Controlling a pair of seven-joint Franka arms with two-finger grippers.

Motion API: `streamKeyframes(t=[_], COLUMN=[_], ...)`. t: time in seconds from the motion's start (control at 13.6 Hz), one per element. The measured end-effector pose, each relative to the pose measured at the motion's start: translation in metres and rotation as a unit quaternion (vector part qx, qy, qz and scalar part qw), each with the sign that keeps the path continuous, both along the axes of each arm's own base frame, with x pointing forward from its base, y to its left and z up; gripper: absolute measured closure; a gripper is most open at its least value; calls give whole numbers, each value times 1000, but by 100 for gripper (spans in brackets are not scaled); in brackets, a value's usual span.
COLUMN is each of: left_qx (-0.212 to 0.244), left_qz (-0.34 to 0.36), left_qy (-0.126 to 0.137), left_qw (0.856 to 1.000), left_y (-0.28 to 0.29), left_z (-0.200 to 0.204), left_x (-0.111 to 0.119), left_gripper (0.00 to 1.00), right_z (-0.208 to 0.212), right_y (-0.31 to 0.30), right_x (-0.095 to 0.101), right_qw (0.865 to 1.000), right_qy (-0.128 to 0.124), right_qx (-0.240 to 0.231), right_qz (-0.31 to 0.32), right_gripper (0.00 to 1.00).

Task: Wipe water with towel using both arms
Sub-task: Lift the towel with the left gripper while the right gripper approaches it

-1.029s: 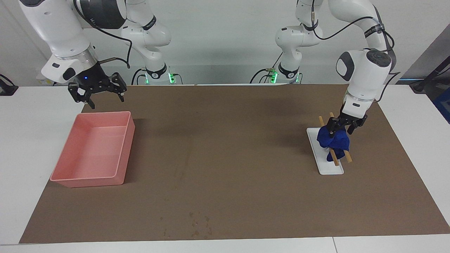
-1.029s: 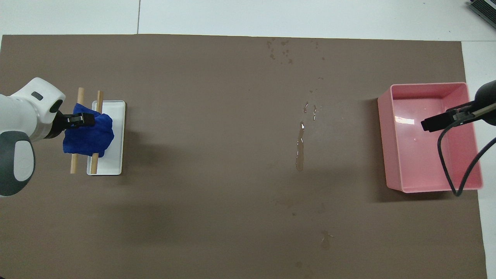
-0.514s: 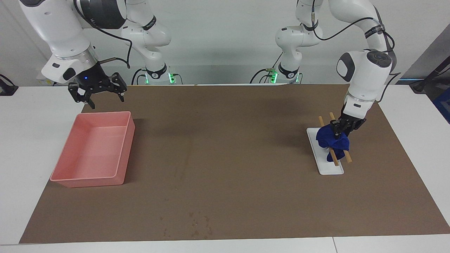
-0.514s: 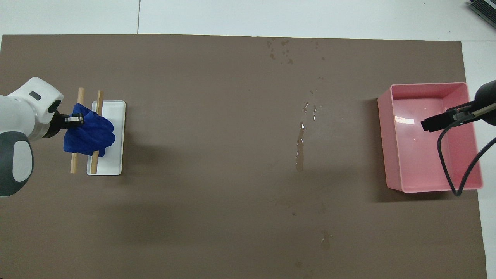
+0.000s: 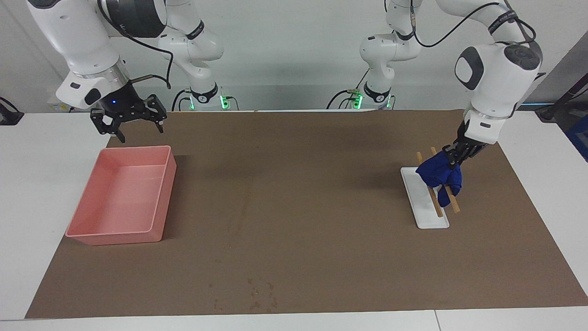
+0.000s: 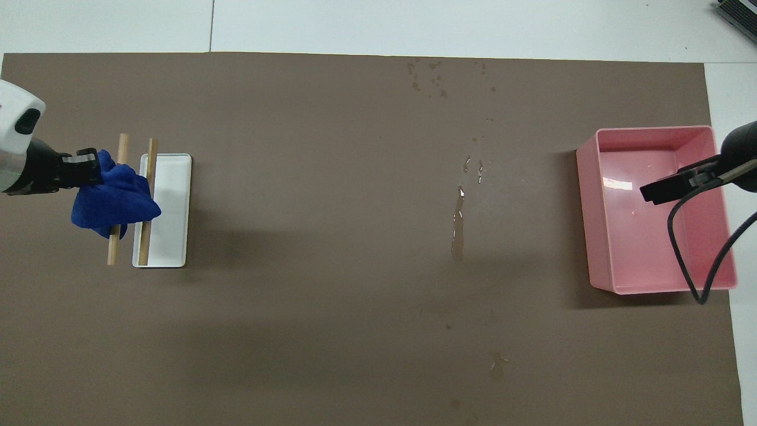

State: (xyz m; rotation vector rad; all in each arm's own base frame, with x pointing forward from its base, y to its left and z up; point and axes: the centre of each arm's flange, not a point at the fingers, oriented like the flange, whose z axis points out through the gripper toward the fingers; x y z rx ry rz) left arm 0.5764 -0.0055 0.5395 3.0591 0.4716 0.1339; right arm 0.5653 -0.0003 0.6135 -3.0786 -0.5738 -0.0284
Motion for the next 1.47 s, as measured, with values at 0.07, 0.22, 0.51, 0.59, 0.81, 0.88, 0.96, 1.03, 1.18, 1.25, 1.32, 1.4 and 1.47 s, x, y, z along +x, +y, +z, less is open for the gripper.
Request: streamKeyframes(t=[0.07, 0.22, 0.51, 0.59, 0.81, 0.88, 0.96, 1.03, 1.18, 1.25, 1.32, 1.4, 1.47], left_qx=[-11, -33, -124, -150, -214, -232, -248, -259, -272, -280, -286, -288, -287], left_qz=[36, 124, 336, 391, 506, 526, 538, 546, 556, 557, 559, 560, 559], left_qy=[5, 21, 73, 98, 170, 189, 205, 217, 233, 238, 241, 243, 245], left_qw=[999, 991, 931, 903, 818, 796, 779, 767, 750, 745, 740, 738, 738], left_y=[-5, -28, -98, -113, -131, -136, -143, -153, -179, -192, -203, -212, -219], left_z=[17, 50, 81, 83, 91, 94, 98, 101, 105, 108, 110, 111, 111], left_x=[-1, -6, -18, -21, -23, -23, -24, -25, -30, -32, -35, -37, -39], left_gripper=[86, 86, 86, 86, 86, 86, 86, 86, 86, 86, 86, 86, 86], right_z=[1, 7, 23, 26, 27, 27, 27, 26, 20, 17, 15, 13, 12], right_y=[2, 11, 44, 47, 58, 66, 81, 99, 139, 159, 178, 197, 214], right_x=[0, -3, -13, -15, -15, -15, -16, -17, -27, -34, -43, -53, -63], right_qw=[1000, 999, 988, 984, 975, 973, 969, 965, 956, 951, 946, 940, 936], right_qy=[-1, -7, -23, -25, -34, -37, -43, -49, -57, -62, -67, -71, -73], right_qx=[0, -1, -4, -5, -6, -6, -3, 2, 10, 16, 22, 26, 27], right_qz=[14, 44, 153, 177, 219, 230, 242, 256, 288, 303, 318, 332, 344], right_gripper=[0, 0, 0, 0, 0, 0, 0, 0, 0, 0, 0, 0, 0])
